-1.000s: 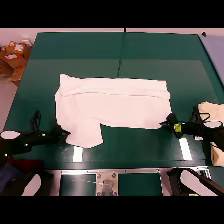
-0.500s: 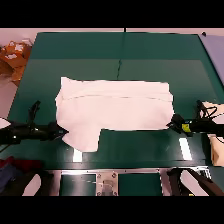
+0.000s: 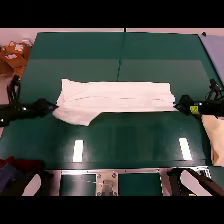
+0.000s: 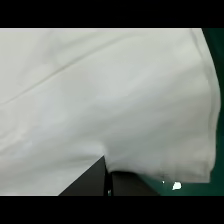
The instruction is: Fold the shirts.
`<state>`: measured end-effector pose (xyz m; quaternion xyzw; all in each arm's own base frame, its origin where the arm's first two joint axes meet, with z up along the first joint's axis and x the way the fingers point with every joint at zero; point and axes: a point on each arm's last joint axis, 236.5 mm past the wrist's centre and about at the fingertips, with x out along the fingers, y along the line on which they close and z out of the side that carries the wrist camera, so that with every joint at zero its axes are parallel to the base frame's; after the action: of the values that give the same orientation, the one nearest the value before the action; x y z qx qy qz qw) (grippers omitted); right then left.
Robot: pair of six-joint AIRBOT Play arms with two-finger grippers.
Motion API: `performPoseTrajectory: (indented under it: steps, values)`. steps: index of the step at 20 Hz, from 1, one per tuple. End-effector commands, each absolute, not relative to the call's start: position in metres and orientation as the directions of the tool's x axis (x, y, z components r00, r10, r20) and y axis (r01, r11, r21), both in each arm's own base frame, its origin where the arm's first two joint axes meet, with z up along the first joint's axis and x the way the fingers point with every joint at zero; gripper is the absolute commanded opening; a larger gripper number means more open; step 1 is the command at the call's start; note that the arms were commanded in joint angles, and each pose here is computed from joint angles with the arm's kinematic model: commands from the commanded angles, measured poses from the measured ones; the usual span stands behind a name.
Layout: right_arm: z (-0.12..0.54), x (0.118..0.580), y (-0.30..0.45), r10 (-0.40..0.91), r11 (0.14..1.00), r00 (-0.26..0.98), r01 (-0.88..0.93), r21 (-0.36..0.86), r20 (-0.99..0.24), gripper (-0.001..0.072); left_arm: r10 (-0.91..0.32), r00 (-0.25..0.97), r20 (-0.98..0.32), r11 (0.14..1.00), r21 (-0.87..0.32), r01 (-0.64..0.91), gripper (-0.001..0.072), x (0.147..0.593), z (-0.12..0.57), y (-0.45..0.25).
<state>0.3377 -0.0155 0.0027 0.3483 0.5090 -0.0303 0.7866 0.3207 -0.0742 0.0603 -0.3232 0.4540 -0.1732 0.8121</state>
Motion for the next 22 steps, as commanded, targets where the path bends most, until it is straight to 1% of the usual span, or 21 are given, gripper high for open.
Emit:
performPoseTrajectory:
  steps: [1,4,8,13,14,15,16,17,19,20,21,22]
  values:
    - [0.006,0.389,-0.010,0.334,0.749,0.506,0.370,0.550,-0.795,0.0013,-0.566,0.602,-0.564,0.709,-0.705,0.006,0.0023,0.376,0.076,-0.061]
    - [-0.003,0.430,-0.008,0.354,0.727,0.519,0.370,0.578,-0.778,0.0014,-0.572,0.574,-0.586,0.718,-0.696,0.005,0.0024,0.418,0.046,-0.074]
    - [-0.032,0.474,-0.009,0.371,0.719,0.494,0.383,0.580,-0.786,0.0014,-0.533,0.599,-0.598,0.738,-0.675,-0.017,0.0024,0.481,0.020,-0.077]
    - [-0.062,0.518,-0.019,0.381,0.702,0.491,0.398,0.590,-0.784,0.0015,-0.524,0.611,-0.594,0.757,-0.653,0.015,0.0027,0.537,0.000,-0.093]
    - [-0.064,0.526,-0.020,0.384,0.696,0.499,0.397,0.599,-0.777,0.0083,-0.506,0.631,-0.588,0.764,-0.645,0.012,0.0027,0.546,-0.001,-0.091]
    - [-0.063,0.531,-0.021,0.384,0.696,0.504,0.392,0.601,-0.773,0.0272,-0.486,0.655,-0.578,0.768,-0.641,0.004,0.0085,0.553,0.002,-0.087]
    - [-0.057,0.534,-0.027,0.380,0.706,0.513,0.377,0.600,-0.770,0.0411,-0.471,0.675,-0.568,0.770,-0.638,0.001,0.0413,0.558,0.007,-0.084]
    - [-0.049,0.535,-0.034,0.383,0.728,0.514,0.343,0.593,-0.767,0.0444,-0.472,0.685,-0.555,0.760,-0.650,-0.003,0.0720,0.561,0.014,-0.082]
    - [-0.035,0.525,-0.055,0.387,0.777,0.480,0.290,0.559,-0.787,0.0445,-0.501,0.674,-0.543,0.738,-0.675,0.005,0.0719,0.559,0.028,-0.080]
    - [-0.031,0.515,-0.069,0.385,0.793,0.448,0.286,0.537,-0.807,0.0468,-0.519,0.664,-0.538,0.732,-0.681,0.020,0.0719,0.557,0.035,-0.079]
    - [-0.031,0.503,-0.083,0.379,0.805,0.417,0.291,0.517,-0.826,0.0533,-0.540,0.650,-0.535,0.724,-0.689,0.034,0.0719,0.553,0.042,-0.077]
    - [-0.035,0.491,-0.094,0.378,0.808,0.386,0.307,0.504,-0.841,0.0542,-0.559,0.634,-0.534,0.716,-0.697,0.044,0.0719,0.549,0.047,-0.075]
